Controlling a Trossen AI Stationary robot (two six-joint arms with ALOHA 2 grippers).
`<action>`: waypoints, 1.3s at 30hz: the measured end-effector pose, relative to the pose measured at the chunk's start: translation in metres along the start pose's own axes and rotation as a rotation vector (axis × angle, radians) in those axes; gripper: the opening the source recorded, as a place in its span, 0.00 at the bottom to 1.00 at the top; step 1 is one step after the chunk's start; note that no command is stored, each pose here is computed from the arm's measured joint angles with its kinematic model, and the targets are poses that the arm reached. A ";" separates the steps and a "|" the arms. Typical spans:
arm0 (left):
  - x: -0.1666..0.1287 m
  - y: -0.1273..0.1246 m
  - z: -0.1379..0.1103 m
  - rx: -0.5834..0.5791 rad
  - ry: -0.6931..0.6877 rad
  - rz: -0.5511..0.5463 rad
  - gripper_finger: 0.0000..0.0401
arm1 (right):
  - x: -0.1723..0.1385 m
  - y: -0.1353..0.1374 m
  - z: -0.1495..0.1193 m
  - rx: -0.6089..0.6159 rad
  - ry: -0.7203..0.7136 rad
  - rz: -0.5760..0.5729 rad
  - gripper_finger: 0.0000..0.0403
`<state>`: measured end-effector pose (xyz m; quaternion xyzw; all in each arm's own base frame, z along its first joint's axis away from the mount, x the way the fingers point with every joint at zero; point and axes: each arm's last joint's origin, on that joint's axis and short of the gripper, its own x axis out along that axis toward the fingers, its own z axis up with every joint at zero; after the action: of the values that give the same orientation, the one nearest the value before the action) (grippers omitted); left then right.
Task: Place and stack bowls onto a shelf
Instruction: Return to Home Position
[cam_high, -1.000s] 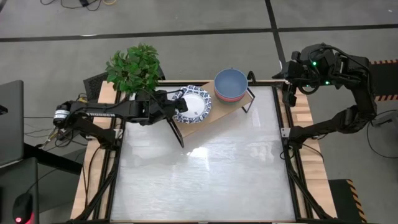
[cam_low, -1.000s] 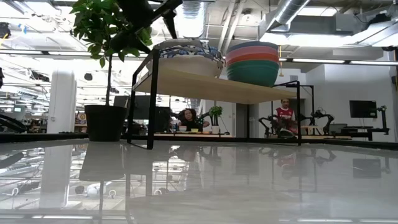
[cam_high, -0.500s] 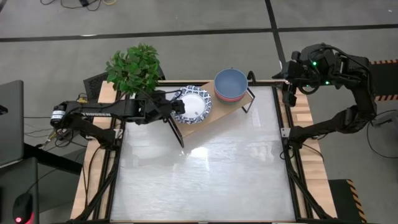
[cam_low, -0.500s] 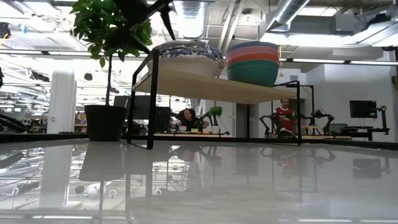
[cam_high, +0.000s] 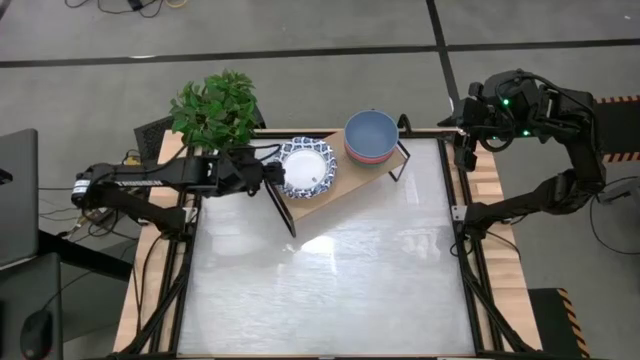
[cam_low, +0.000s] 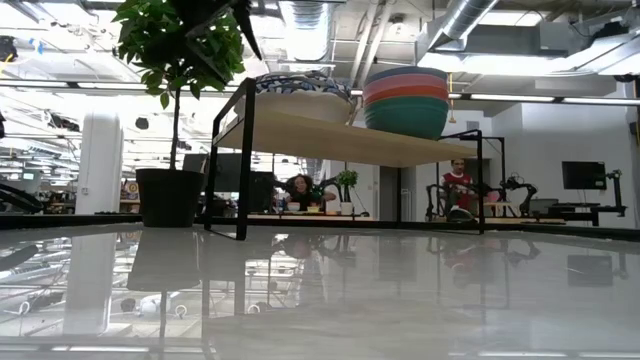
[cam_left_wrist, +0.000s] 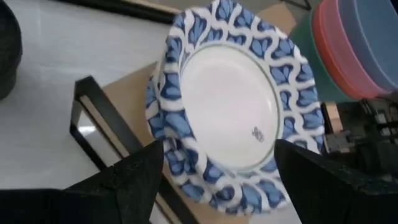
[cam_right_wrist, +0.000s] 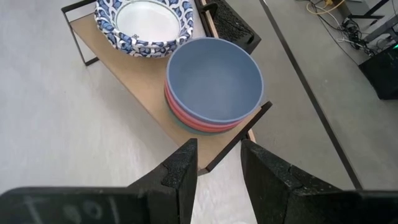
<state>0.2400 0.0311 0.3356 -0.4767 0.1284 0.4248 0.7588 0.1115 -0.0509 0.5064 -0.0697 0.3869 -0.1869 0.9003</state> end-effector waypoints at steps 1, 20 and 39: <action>-0.002 0.000 0.000 0.001 0.015 -0.007 0.73 | 0.000 0.000 0.000 0.000 0.000 0.000 0.37; -0.061 0.001 0.016 0.256 0.068 -0.329 0.73 | 0.003 0.001 0.008 -0.013 -0.081 0.085 0.37; -0.098 0.042 -0.033 0.591 -0.272 -0.841 0.73 | 0.005 0.034 -0.093 0.281 -0.695 0.297 0.37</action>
<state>0.1555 -0.0401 0.3516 -0.1934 -0.0594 0.0874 0.9754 0.0568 -0.0197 0.4300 0.0516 0.0358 -0.0710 0.9955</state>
